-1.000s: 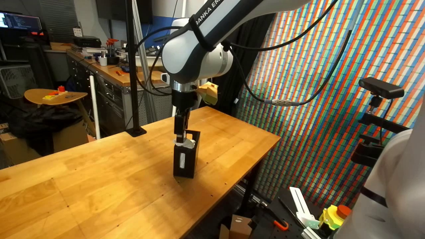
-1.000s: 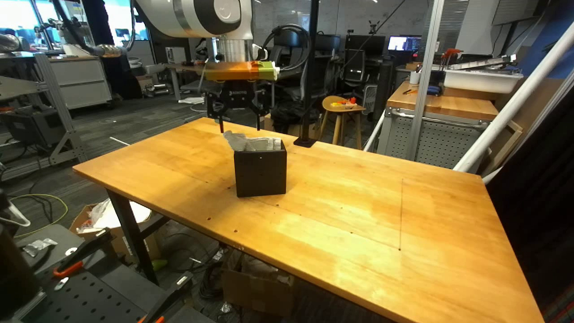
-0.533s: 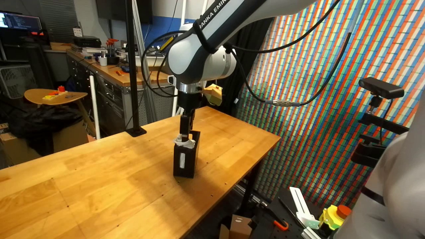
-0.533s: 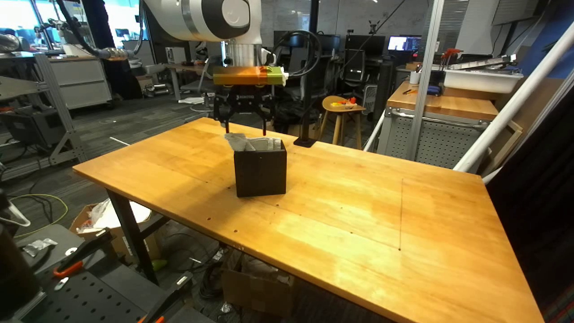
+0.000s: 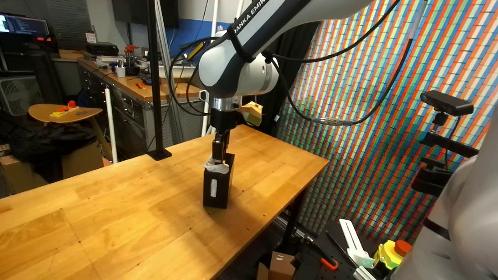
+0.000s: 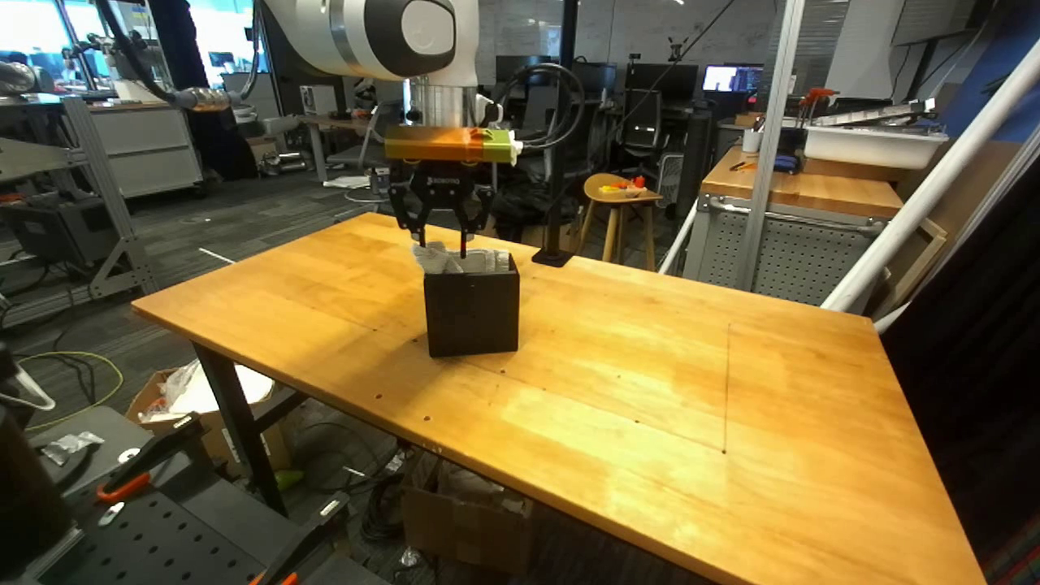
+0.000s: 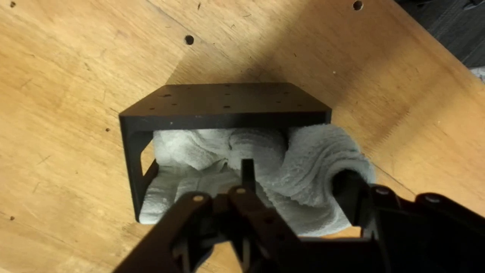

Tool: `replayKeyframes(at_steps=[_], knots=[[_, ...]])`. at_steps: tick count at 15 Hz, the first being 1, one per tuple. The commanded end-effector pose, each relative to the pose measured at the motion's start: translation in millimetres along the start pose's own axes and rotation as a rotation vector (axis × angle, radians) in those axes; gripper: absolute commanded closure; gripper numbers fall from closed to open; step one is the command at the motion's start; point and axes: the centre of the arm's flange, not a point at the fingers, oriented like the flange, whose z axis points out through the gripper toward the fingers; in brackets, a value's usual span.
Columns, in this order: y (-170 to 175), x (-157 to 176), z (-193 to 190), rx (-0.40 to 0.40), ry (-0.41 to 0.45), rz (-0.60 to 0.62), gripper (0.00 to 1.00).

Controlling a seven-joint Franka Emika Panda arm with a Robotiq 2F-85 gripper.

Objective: Put the towel in the box

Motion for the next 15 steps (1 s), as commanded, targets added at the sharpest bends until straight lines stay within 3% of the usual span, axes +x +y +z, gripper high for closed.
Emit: replayKeyframes(at_steps=[1, 4, 7, 15], knots=[[1.4, -5.2, -0.3, 0.011, 0.023, -0.001, 0.75], [0.3, -6.6, 0.6, 0.014, 0.021, 0.002, 0.97], [0.2, -6.5, 0.7, 0.013, 0.02, 0.005, 1.0], [5.2, 2.3, 2.0, 0.013, 0.038, 0.006, 0.97]])
